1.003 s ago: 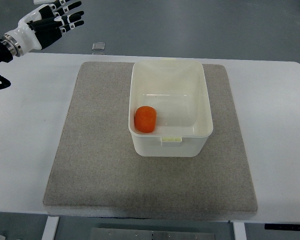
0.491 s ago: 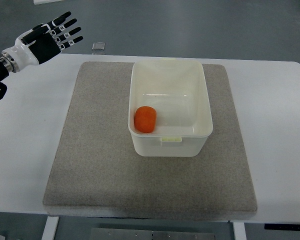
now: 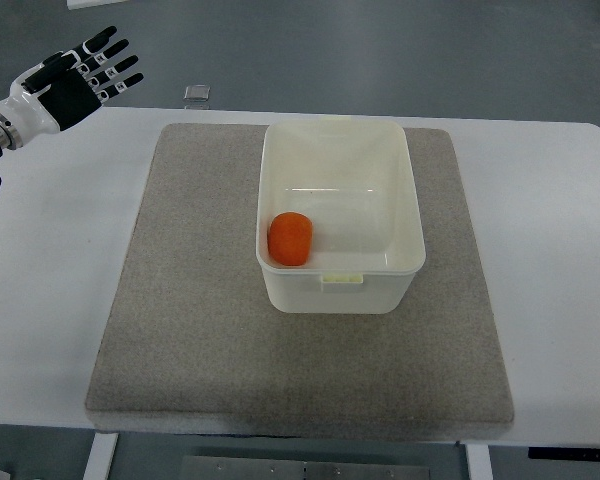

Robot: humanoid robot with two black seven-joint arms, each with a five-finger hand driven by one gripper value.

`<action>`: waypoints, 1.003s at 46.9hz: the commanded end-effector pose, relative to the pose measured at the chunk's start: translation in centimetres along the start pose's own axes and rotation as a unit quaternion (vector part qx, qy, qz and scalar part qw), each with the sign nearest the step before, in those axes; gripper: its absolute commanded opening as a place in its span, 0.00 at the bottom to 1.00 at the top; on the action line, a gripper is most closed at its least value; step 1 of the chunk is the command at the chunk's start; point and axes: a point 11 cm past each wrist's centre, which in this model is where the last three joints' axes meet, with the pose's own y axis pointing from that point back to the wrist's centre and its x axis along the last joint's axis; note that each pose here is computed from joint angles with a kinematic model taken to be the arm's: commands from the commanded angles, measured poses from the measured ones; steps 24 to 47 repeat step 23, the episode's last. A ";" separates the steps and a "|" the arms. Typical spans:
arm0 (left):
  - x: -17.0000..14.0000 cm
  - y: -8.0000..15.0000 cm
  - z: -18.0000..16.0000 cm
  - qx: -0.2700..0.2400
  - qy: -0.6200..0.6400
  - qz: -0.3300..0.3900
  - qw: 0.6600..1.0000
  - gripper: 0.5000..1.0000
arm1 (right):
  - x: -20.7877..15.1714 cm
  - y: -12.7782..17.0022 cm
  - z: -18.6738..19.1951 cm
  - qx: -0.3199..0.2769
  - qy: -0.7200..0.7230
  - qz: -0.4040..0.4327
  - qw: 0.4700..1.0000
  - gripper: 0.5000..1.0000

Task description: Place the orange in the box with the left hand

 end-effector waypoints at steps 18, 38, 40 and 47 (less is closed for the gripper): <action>-0.1 0.0 -0.1 -0.002 0.004 -0.003 1.000 0.99 | 0.0 0.0 -0.1 0.003 0.003 0.003 1.000 0.86; -0.2 -0.1 -0.1 -0.002 0.005 -0.004 1.000 0.99 | 0.0 0.0 -0.1 0.004 0.006 0.003 1.000 0.86; -0.2 -0.1 -0.1 -0.002 0.005 -0.004 1.000 0.99 | 0.0 0.0 -0.1 0.004 0.006 0.003 1.000 0.86; -0.2 -0.1 -0.1 -0.002 0.005 -0.004 1.000 0.99 | 0.0 0.0 -0.1 0.004 0.006 0.003 1.000 0.86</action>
